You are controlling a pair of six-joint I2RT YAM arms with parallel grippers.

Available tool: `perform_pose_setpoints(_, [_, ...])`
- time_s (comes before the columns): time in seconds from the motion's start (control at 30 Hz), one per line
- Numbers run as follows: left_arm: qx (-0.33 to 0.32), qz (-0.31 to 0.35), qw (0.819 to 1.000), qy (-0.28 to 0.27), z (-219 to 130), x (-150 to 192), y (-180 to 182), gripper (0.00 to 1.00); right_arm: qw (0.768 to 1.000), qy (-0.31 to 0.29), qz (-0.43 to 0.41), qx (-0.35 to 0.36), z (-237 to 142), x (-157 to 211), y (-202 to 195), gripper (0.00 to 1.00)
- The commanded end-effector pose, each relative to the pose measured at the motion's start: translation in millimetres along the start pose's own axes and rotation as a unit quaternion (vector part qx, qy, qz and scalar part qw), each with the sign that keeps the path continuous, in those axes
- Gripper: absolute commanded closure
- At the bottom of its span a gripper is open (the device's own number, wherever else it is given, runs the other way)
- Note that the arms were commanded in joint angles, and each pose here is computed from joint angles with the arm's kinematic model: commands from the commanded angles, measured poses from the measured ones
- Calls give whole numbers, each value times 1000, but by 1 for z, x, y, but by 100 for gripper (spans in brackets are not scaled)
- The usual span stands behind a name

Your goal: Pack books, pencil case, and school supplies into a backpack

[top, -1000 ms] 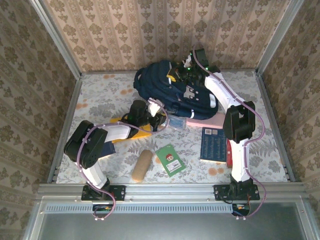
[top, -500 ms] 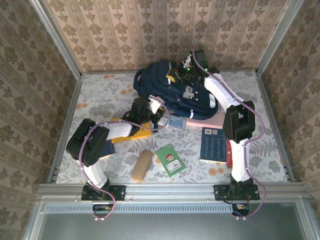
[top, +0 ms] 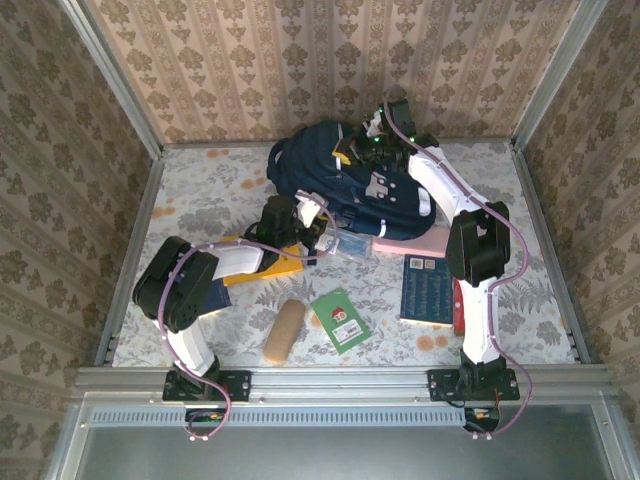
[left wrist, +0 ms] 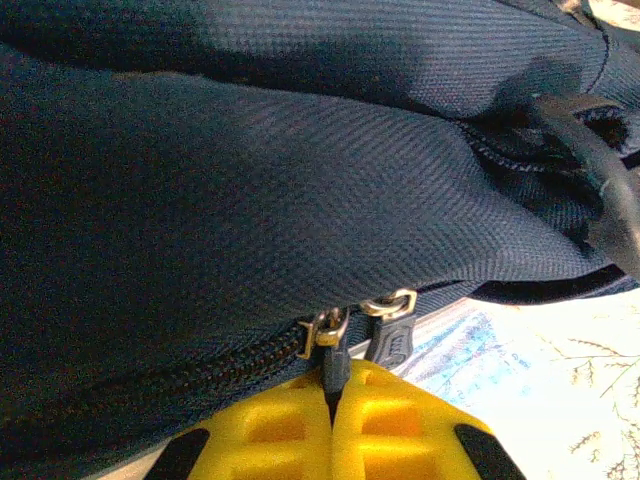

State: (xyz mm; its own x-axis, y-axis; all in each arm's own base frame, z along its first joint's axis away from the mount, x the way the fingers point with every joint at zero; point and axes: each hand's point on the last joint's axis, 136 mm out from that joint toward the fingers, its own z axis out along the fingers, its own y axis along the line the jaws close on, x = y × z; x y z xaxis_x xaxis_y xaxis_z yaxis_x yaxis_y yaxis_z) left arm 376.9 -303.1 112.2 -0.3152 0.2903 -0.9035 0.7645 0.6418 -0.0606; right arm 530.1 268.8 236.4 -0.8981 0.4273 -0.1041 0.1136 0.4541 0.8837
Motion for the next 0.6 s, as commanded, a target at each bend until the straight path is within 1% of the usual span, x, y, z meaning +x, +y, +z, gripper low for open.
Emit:
perform_pose_setpoints(0.0, [-20,-29,999,-17,-9,-6,19,100,999,-15,-46,-19,-25,2,32,100])
perform_pose_setpoints(0.2, [-10,-73,997,-25,-19,-7,33,100,998,-21,-59,-3,-27,0,26,100])
perform_pose_setpoints(0.3, [5,-90,995,-30,-21,-9,30,100,997,-24,-73,9,-29,0,23,100])
perform_pose_setpoints(0.33, [0,-101,994,-34,-25,-10,42,100,996,-26,-78,15,-29,0,22,100])
perform_pose_setpoints(0.57, [58,-162,984,-46,-23,-23,32,100,988,-35,-126,76,-27,3,9,100])
